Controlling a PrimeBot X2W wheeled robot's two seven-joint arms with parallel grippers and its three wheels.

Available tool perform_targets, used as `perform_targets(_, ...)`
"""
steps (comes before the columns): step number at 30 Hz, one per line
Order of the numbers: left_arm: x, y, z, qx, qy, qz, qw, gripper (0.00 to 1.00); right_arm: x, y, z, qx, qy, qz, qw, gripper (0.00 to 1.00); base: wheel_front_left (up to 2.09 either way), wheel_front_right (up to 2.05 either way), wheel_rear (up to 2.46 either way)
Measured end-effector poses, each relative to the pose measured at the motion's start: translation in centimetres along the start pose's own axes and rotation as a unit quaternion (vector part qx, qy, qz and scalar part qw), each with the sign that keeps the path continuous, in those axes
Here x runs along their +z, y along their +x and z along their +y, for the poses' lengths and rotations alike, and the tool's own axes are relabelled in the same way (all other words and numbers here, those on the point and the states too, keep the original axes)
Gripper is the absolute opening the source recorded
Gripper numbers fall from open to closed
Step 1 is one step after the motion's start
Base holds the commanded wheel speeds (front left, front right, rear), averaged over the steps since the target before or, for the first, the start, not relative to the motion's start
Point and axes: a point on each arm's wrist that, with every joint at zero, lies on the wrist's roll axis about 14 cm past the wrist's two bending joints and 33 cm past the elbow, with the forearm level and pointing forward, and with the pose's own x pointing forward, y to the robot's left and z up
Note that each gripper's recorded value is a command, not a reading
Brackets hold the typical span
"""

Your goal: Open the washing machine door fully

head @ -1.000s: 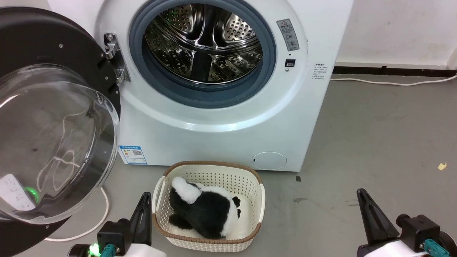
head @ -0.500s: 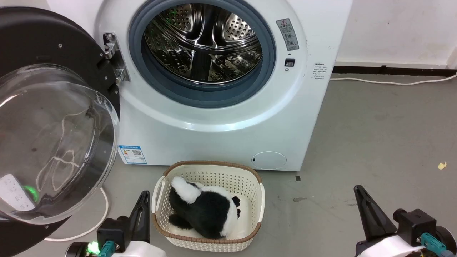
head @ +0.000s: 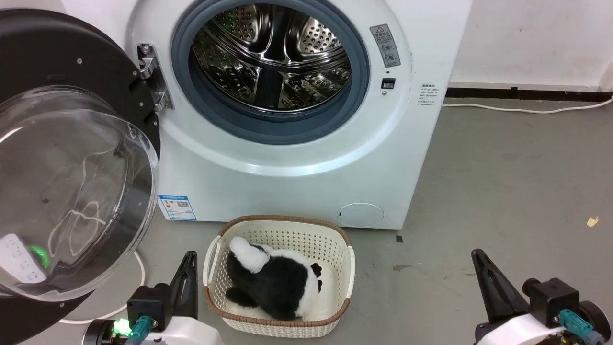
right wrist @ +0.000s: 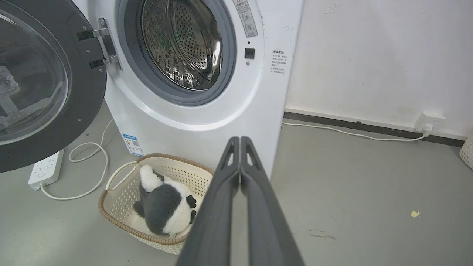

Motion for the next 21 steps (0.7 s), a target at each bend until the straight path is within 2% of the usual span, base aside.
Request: perform_targets(21,0.44,0.6,0.32,0.005,0.009,0.008,1.0,0.0,0.15,0.56,0.27,0.005,-0.015,0.015,1.0,0.0,0.0,0.0,0.0)
